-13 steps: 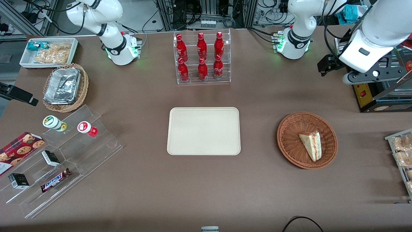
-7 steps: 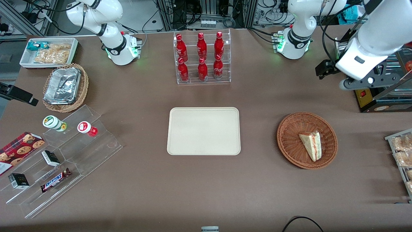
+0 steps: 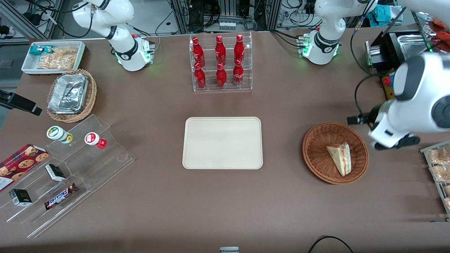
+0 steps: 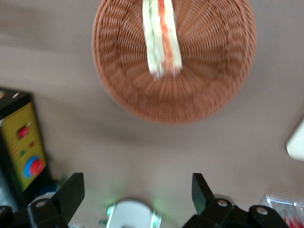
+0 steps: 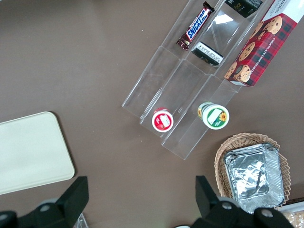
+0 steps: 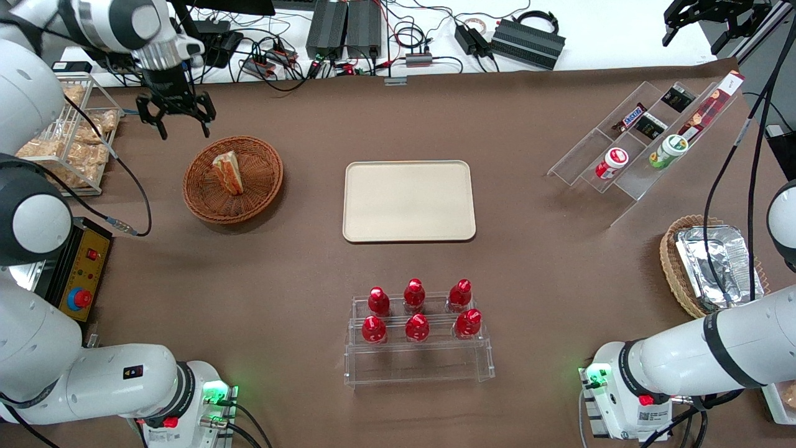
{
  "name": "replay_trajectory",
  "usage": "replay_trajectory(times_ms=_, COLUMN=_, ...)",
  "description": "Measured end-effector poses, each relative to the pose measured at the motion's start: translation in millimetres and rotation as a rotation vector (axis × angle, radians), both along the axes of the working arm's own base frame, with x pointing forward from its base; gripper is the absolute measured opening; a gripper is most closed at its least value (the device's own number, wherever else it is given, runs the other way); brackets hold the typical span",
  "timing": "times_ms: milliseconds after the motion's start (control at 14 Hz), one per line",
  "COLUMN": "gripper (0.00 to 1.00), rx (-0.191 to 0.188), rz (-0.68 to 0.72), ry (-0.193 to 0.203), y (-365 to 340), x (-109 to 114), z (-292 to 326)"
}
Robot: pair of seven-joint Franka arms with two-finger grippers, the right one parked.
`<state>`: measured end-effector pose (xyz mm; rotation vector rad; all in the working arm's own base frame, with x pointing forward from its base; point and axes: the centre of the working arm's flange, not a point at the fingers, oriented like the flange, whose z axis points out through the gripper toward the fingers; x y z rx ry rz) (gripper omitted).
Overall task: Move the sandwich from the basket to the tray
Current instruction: 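Move the left gripper, open, over the sandwich in the wicker basket, then lower the left gripper and close it on the sandwich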
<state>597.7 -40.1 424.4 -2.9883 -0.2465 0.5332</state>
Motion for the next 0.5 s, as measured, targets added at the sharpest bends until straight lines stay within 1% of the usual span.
replay_trajectory(times_ms=71, gripper=1.00, rx=-0.001, rz=0.017, ry=-0.025, y=2.6, x=1.3, z=-28.0)
replay_trajectory(times_ms=214, gripper=1.00, rx=0.016, rz=0.104, ry=-0.075, y=6.5, x=-0.6, z=-72.1)
replay_trajectory(times_ms=357, gripper=1.00, rx=0.034, rz=0.191, ry=-0.102, y=6.9, x=0.3, z=-98.5)
replay_trajectory(times_ms=500, gripper=1.00, rx=0.034, rz=0.228, ry=-0.124, y=6.9, x=5.5, z=-114.5)
